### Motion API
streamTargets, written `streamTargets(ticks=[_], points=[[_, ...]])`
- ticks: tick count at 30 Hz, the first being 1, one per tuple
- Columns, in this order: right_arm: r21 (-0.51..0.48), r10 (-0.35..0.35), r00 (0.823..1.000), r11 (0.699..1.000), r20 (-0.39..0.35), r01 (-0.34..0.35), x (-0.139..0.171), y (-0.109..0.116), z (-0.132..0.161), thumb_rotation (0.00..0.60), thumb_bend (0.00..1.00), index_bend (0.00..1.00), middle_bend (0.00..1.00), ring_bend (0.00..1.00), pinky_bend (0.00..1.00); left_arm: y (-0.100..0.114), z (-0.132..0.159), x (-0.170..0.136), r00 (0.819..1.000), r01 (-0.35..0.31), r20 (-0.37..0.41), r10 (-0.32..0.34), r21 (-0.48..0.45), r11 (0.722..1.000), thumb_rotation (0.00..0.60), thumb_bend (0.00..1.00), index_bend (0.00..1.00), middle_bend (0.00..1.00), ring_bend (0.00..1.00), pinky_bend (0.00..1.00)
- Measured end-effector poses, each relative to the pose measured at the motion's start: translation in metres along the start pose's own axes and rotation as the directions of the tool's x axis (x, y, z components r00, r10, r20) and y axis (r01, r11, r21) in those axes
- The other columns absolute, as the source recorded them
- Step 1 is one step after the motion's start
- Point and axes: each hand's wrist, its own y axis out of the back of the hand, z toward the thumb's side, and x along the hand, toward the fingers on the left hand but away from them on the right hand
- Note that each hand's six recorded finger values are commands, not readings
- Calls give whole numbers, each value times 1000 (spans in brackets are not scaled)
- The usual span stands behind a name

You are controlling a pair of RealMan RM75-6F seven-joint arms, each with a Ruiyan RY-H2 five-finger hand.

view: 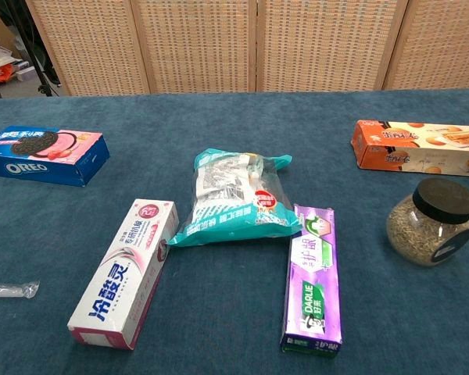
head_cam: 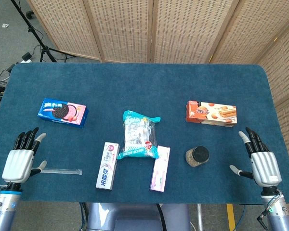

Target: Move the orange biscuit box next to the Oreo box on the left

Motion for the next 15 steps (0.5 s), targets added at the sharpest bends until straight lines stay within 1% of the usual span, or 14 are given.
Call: streamTargets(ticks=[6,9,11,14,15], points=[[2,8,1000,1000,-4,-8,1,-1,0,600,29,69,0,0,273,6,4,-1,999,-40,26,41,-18,999,600,229,83,0,0,0],[-4,5,1000,1000,-7,-5,1,0,1,600,28,69,0,0,256,8,5,-2,998,-57,37,58,-23,998,600,222,35,0,0,0],[-4,7,1000,1000,-9,-7,1,0,2,600,24,60,0,0,185,7,5,-2,998,-57,38,58,-25,998,600,218,9,0,0,0],[2,21,1000,1000,-12,-21,1,-3,1,600,4,6,0,0,56,6,4,-1,998,-54,36,55,-24,998,600,213,0,0,0,0],[7,31,999,999,-14,-31,1,-4,1,600,1,0,0,0,33,6,3,-1,998,-53,37,54,-24,998,600,213,0,0,0,0]])
